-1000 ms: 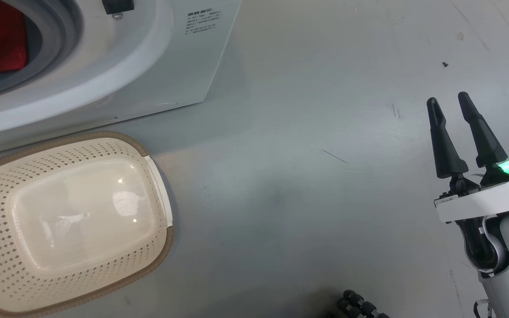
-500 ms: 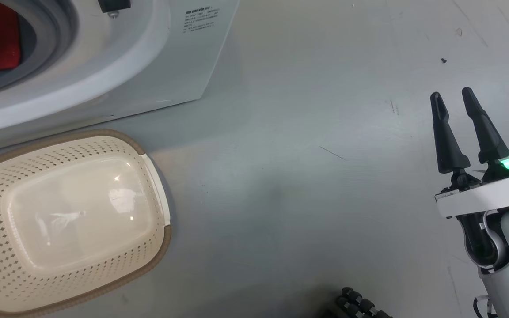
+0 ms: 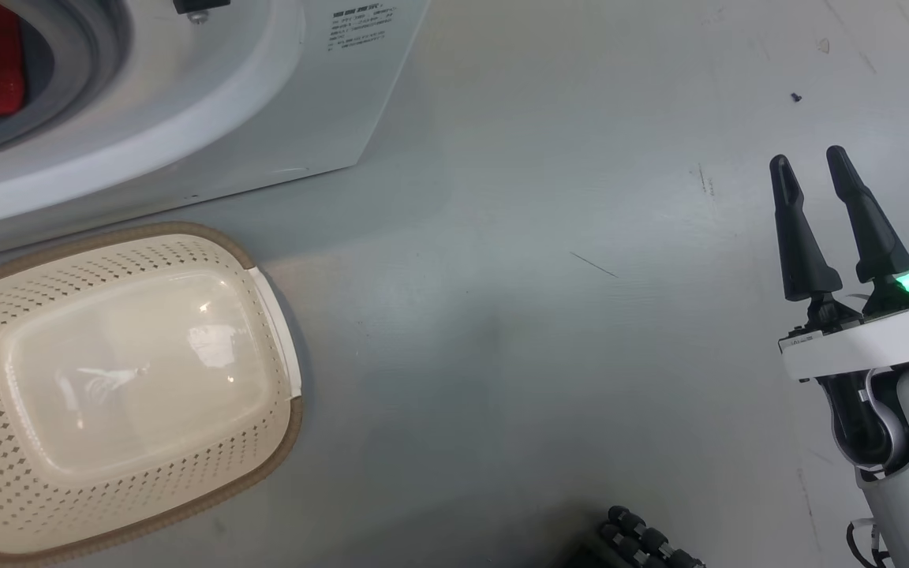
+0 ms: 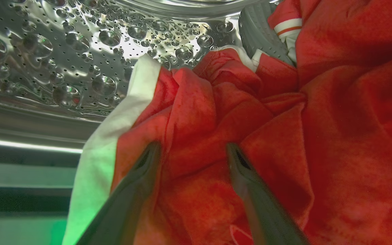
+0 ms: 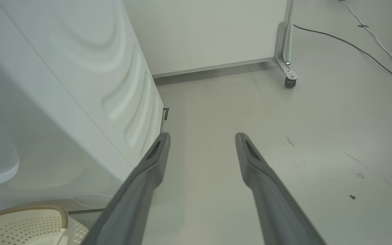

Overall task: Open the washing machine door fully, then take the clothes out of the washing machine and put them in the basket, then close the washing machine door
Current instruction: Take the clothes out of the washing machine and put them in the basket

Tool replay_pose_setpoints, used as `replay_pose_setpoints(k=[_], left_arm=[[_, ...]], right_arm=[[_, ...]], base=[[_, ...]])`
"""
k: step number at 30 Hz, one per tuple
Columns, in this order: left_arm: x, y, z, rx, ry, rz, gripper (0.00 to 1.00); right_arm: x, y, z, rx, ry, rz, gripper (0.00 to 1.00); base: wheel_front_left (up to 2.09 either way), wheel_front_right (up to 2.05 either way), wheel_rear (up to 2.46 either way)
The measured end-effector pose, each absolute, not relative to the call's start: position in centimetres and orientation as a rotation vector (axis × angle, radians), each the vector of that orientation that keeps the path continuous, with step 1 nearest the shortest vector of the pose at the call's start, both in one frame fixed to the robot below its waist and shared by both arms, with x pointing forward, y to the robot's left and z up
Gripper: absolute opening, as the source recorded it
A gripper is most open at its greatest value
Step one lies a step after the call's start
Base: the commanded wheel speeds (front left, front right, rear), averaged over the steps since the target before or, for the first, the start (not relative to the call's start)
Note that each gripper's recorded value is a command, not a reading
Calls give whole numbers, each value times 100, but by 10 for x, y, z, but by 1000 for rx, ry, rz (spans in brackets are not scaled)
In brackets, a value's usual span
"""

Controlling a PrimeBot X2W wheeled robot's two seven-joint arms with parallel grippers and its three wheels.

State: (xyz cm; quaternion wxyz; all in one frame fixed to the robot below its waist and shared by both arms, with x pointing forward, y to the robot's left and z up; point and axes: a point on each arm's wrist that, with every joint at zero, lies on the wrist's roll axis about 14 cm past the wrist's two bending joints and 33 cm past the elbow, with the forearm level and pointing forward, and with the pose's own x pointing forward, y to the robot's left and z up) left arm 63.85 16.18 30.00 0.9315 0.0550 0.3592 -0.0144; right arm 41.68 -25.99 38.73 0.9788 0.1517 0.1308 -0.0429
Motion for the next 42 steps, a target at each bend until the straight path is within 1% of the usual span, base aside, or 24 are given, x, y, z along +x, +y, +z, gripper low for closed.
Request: replay_pose_setpoints(k=[7,8,9,24,32,42], left_arm=[[640,163,296,111,750,-25,100],[640,163,295,111,752,-25,38],[640,163,295,111,753,-26,0],[638,163,304,113,740,-21,0],[641,155,332,96,639,-36,0],[628,145,366,101,515,-73,0]], right_arm=[[419,-260,387,301,263,-84,100],[419,-260,387,301,264,-84,100],[419,-261,387,301,264,-84,100],[424,-260,394,304,239,-75,100],[427,-255,405,306,207,-56,100],[428,-251,429,298,146,-33,100]], base=[[0,0,0],[0,0,0],[0,0,0],[0,0,0],[0,0,0],[0,0,0]])
